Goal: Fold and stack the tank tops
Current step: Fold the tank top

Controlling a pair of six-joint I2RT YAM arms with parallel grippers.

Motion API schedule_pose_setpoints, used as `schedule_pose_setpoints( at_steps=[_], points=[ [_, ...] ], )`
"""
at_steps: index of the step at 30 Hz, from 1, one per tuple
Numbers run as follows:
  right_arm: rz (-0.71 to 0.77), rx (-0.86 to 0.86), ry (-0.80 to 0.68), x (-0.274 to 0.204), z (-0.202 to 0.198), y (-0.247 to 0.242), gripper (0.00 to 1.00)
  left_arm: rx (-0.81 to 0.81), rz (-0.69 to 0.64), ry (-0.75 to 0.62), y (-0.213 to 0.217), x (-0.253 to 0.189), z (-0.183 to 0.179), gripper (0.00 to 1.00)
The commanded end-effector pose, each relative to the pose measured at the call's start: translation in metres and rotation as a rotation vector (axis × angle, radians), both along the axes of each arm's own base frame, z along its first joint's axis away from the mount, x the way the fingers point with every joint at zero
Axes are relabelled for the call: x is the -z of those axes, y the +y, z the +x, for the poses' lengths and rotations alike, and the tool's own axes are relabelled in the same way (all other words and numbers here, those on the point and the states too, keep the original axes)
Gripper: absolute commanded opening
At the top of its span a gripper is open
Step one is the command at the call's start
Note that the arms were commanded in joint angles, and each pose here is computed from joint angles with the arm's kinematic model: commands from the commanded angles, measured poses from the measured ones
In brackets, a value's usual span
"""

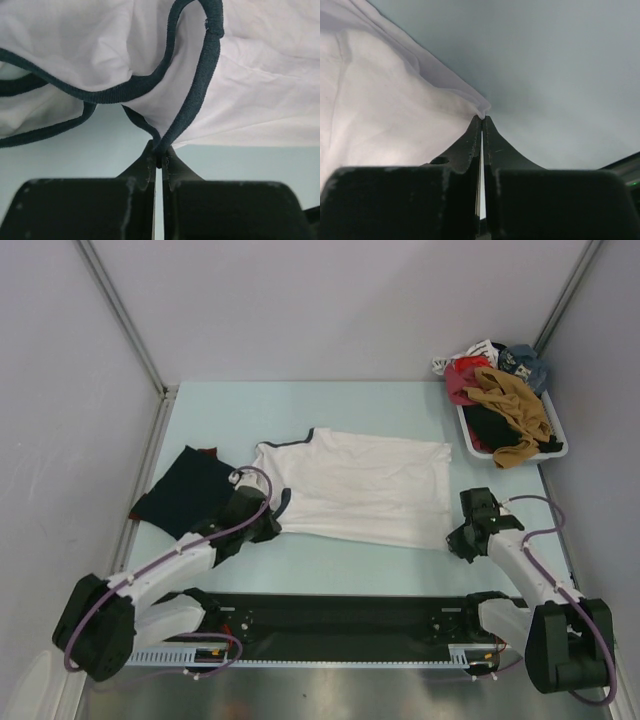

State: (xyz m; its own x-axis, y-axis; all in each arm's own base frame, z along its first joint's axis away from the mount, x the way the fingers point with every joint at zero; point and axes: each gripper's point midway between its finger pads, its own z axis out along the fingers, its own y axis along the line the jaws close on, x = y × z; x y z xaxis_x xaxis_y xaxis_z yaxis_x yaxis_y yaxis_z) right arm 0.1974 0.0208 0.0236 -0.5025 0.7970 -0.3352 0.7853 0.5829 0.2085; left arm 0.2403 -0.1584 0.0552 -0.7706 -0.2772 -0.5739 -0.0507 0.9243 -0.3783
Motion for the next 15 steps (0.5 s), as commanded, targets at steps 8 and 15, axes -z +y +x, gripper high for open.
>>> schedule_pose_setpoints(
  at_steps=[8, 15],
  points=[
    [0.005, 0.091, 0.081, -0.009, -0.051, -0.007, 0.0, 0.003, -0.034, 0.135, 0.013, 0.032, -0.057, 0.0],
    [0.01, 0.052, -0.035, -0.035, -0.04, -0.004, 0.57, 0.022, -0.026, 0.104, 0.015, 0.022, -0.061, 0.81]
  ],
)
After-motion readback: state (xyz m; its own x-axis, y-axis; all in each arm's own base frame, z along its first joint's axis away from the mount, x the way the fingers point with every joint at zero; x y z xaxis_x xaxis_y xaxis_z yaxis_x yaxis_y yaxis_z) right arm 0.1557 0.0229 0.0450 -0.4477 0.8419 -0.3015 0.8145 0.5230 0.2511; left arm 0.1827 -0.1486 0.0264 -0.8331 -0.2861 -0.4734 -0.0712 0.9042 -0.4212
